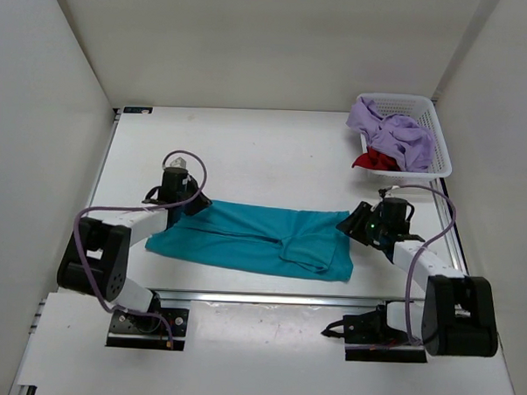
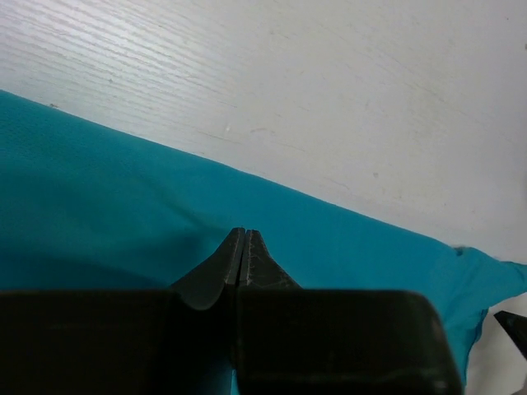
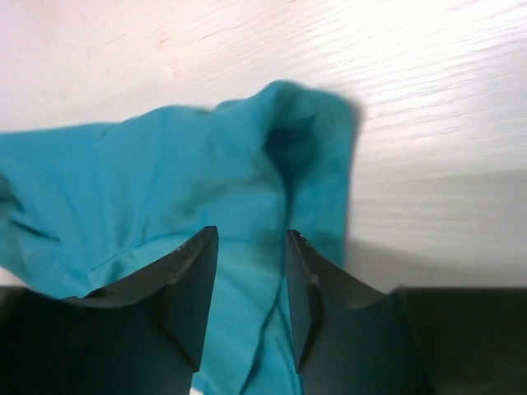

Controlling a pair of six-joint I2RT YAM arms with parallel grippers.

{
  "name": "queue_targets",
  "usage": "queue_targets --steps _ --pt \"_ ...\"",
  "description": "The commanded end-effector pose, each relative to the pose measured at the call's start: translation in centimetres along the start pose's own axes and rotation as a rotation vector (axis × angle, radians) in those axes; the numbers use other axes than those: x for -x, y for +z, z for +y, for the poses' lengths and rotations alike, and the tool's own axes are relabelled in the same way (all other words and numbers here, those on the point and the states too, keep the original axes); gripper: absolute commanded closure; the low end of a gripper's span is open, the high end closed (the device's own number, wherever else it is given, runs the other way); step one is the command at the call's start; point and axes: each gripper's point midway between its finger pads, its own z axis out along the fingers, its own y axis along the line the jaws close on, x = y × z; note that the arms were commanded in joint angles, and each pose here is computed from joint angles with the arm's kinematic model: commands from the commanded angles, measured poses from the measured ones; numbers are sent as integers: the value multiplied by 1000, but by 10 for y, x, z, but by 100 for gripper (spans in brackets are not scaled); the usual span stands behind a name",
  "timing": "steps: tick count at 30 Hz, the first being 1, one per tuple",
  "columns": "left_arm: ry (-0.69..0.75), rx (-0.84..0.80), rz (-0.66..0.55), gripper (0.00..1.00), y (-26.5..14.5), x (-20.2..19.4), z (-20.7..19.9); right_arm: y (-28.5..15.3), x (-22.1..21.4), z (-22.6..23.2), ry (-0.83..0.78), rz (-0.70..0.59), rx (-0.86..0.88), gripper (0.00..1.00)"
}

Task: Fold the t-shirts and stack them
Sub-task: Rotate the tshirt 90 degrees

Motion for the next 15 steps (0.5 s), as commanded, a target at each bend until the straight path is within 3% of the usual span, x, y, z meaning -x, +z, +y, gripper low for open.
queue_targets --steps 1,7,9,12,15 --pt "-81 -88 -19 91 4 17 -9 10 26 5 5 -85 70 62" --pt "-193 -44 -16 90 8 14 34 29 21 -2 15 -37 73 63" --pt "-246 -24 -8 89 8 11 50 31 23 1 23 -42 93 77" --pt "-312 11 -1 89 5 5 73 30 25 -1 26 -54 75 90" --pt "-389 21 -23 91 0 7 90 26 32 -20 54 -92 -9 97"
